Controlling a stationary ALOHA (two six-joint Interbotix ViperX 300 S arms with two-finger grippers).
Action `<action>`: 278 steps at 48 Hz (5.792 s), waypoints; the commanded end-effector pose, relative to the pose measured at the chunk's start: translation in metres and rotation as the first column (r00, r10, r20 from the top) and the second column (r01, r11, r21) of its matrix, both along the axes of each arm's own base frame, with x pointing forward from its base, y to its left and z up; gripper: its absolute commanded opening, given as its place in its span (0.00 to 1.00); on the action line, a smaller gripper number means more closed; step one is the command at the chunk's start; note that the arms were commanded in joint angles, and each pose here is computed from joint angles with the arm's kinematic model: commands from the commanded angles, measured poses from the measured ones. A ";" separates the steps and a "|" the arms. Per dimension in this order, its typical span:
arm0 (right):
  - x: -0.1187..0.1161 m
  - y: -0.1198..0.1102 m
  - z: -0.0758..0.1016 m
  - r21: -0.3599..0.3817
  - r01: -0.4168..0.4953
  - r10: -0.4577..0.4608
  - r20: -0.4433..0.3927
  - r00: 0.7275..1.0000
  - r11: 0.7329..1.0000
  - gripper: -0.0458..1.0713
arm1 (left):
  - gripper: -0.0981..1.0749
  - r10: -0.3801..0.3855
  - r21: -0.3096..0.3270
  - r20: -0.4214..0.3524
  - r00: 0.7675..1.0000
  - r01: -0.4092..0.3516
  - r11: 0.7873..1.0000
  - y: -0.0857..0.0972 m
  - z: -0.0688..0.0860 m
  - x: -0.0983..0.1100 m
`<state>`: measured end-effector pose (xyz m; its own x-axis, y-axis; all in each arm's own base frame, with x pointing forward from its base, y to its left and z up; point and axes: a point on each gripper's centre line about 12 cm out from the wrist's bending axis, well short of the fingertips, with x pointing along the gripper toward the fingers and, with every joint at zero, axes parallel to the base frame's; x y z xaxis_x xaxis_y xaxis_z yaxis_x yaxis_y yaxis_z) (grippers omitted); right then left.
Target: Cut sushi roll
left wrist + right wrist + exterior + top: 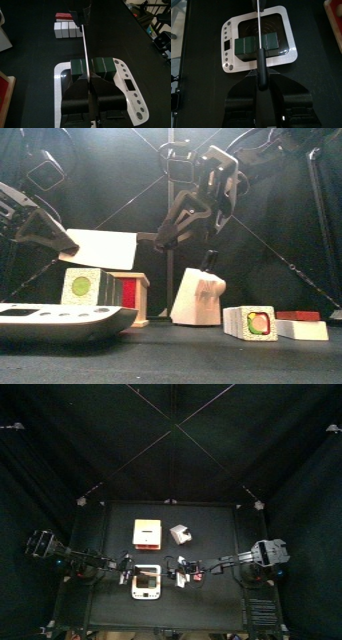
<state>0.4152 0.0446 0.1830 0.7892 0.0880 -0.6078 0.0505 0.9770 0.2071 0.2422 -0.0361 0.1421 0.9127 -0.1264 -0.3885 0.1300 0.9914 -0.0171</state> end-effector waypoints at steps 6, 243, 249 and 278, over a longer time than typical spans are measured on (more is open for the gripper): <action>0.004 -0.001 0.007 0.006 0.007 -0.007 0.019 1.000 1.000 0.51 | 0.32 0.001 0.001 -0.006 1.000 -0.001 1.000 0.000 -0.001 0.003; 0.008 -0.030 0.024 -0.027 0.053 -0.050 0.112 0.992 0.998 0.50 | 0.32 -0.008 -0.008 -0.040 0.999 0.008 1.000 -0.006 -0.007 0.005; 0.008 -0.030 0.021 -0.028 0.053 -0.050 0.109 0.993 0.998 0.50 | 0.32 -0.006 -0.010 -0.041 0.999 0.006 1.000 -0.006 -0.007 0.005; 0.007 -0.034 0.006 -0.029 0.062 -0.060 0.075 0.995 0.998 0.50 | 0.32 0.011 -0.010 -0.070 0.997 -0.012 1.000 -0.004 -0.014 0.006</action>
<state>0.4203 0.0148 0.1779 0.8153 0.0285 -0.5783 0.0898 0.9805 0.1749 0.2438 -0.0382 0.1248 0.8797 -0.1158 -0.4613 0.1110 0.9931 -0.0377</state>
